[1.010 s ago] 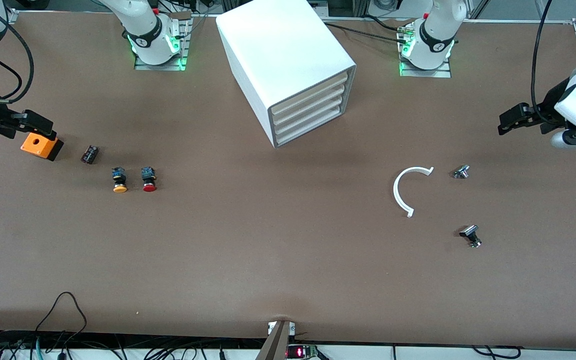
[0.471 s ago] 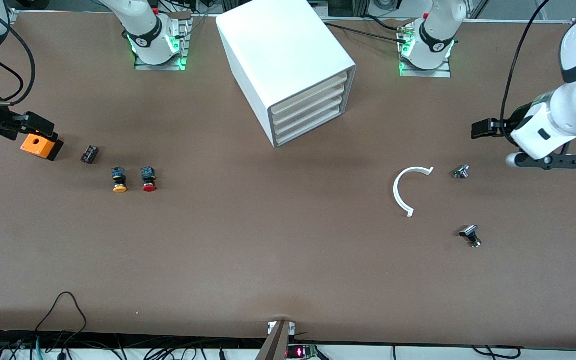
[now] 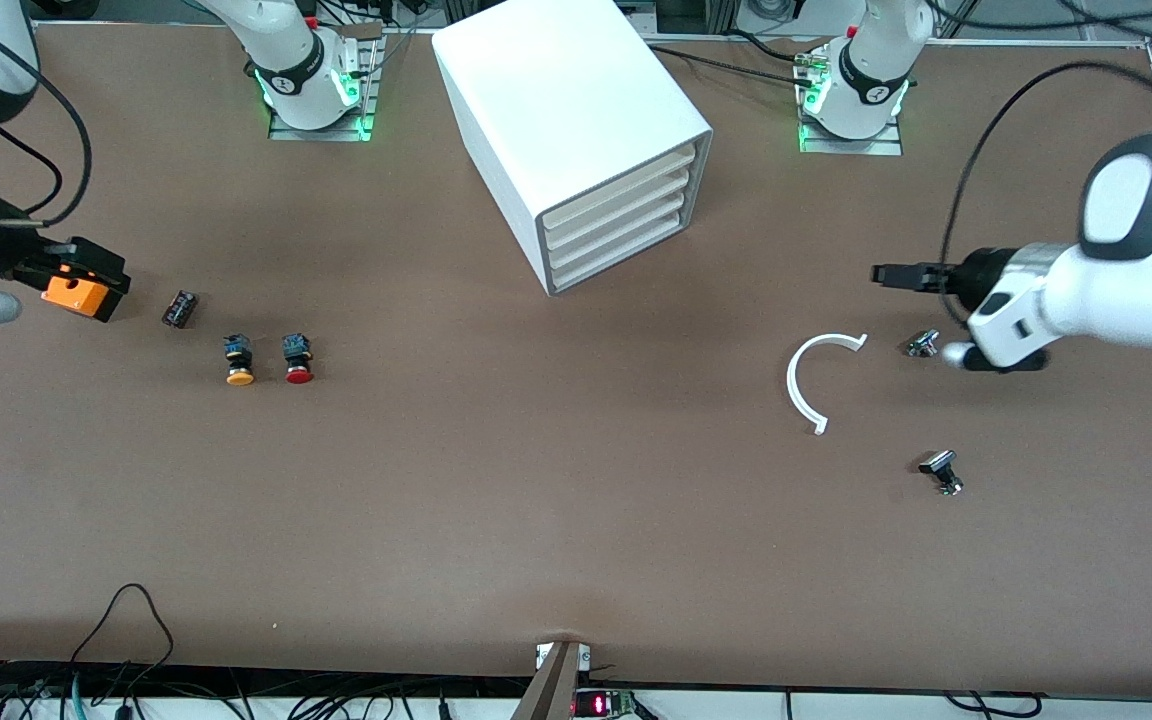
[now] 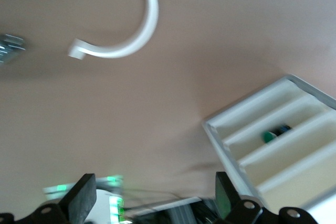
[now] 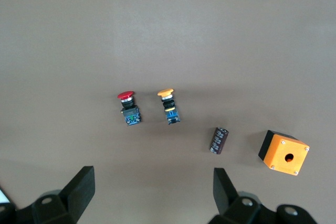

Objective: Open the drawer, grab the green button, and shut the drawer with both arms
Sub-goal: 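Reach the left gripper to the drawer handle while the right gripper approaches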

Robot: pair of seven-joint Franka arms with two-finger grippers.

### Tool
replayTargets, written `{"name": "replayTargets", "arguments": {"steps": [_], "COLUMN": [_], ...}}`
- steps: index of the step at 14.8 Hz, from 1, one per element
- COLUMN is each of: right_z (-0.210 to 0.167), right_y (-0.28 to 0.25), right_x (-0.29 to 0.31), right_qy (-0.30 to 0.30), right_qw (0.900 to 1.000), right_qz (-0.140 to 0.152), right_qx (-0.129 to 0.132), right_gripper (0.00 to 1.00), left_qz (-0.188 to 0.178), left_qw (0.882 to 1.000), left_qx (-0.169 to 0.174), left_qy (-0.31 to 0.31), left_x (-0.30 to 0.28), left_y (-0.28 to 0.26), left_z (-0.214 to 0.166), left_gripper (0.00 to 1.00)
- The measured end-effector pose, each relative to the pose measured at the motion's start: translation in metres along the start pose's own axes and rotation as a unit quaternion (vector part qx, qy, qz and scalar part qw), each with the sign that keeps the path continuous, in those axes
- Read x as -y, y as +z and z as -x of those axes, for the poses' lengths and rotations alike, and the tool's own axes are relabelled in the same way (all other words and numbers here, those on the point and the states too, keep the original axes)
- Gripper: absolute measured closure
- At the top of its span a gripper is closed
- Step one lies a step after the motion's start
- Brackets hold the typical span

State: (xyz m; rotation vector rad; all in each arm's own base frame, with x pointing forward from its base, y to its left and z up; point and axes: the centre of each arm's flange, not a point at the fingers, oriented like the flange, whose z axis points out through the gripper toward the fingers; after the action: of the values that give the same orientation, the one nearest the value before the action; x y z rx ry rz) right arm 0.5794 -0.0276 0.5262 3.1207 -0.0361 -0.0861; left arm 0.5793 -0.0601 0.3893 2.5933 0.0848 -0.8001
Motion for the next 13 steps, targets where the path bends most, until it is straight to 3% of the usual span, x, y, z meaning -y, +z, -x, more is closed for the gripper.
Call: {"name": "replayTargets", "arguments": {"steps": [3,5,8,11,13], "right_z": [-0.006,-0.007,0.0,0.015,0.018], "right_y": [0.007,0.004,-0.003,-0.003,-0.003], "right_x": [0.003,0.024,0.092,0.145,0.157], "right_qy": [-0.003,-0.024,-0.081,-0.113,-0.142], "right_qw": [1.0,1.0,0.997,0.991,0.986], "right_qz": [0.001,-0.002,-0.012,-0.064,-0.081], "right_qx": [0.004,0.001,0.002,0.031,0.034], "right_gripper": [0.0,0.0,0.0,0.0,0.0], "left_qz": [0.11,0.155,0.226,0.252,0.261], "left_qw": [0.99,0.981,0.964,0.952,0.947], "left_qx": [0.086,0.114,0.11,0.099,0.104], "left_qy": [-0.001,0.03,0.091,0.144,0.158], "left_x": [-0.007,-0.027,-0.041,-0.042,-0.052], "left_y": [0.077,0.13,0.217,0.281,0.301], "left_z": [-0.039,-0.052,-0.057,-0.051,-0.042], "left_gripper": [0.0,0.0,0.0,0.0,0.03]}}
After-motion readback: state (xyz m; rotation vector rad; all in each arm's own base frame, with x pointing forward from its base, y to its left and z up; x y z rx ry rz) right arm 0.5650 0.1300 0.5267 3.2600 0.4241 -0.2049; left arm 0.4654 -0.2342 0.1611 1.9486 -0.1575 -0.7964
